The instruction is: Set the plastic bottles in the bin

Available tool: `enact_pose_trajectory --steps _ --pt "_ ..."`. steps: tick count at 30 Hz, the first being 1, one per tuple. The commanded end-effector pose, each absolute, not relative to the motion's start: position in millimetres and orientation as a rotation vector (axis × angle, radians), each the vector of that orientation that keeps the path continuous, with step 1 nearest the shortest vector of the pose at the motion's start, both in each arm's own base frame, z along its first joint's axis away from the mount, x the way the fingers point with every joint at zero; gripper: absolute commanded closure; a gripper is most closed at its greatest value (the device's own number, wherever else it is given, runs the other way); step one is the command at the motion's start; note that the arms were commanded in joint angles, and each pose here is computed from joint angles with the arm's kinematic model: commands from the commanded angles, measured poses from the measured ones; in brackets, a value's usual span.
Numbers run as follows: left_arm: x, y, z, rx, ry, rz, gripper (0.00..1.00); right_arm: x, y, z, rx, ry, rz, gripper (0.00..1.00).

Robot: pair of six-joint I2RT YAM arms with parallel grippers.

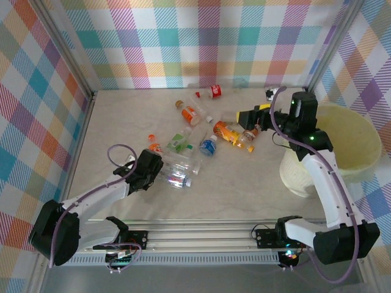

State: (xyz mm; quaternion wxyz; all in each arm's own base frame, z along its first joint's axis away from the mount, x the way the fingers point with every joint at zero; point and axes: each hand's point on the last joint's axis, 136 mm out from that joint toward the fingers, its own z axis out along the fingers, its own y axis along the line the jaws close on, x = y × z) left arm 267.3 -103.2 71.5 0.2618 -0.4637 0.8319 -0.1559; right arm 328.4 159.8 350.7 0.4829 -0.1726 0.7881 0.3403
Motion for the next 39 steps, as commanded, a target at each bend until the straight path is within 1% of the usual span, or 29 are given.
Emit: enact_pose_trajectory --steps 1,7,12,19,24,31,34,39 --pt "270.6 -106.6 61.4 -1.307 2.240 -0.469 0.21 325.4 175.3 354.9 -0.526 1.838 0.832 0.00" --pt "279.5 -110.7 50.4 -1.348 2.206 -0.537 0.28 325.4 196.3 345.7 -0.585 1.830 0.872 0.00" --pt "276.7 -110.1 38.1 -1.366 2.228 -0.518 0.32 323.0 209.7 339.7 -0.636 1.826 0.866 0.00" --pt "272.3 -105.3 24.6 -1.366 2.204 -0.538 0.39 327.0 214.3 332.3 -0.613 1.810 0.834 0.00" --pt "268.9 -96.9 30.1 -1.352 2.157 -0.547 0.45 329.9 212.3 331.5 -0.570 1.804 0.831 0.00" --pt "266.4 -81.1 64.5 -1.248 2.060 -0.561 0.55 325.9 218.1 327.0 -0.560 1.806 0.899 0.00" --pt "268.8 -76.7 93.9 -1.160 2.003 -0.588 0.58 323.7 220.6 323.4 -0.556 1.813 0.923 0.00" --pt "277.1 -78.9 160.0 -0.939 1.909 -0.646 0.58 317.9 228.3 314.5 -0.582 1.831 0.977 0.00"
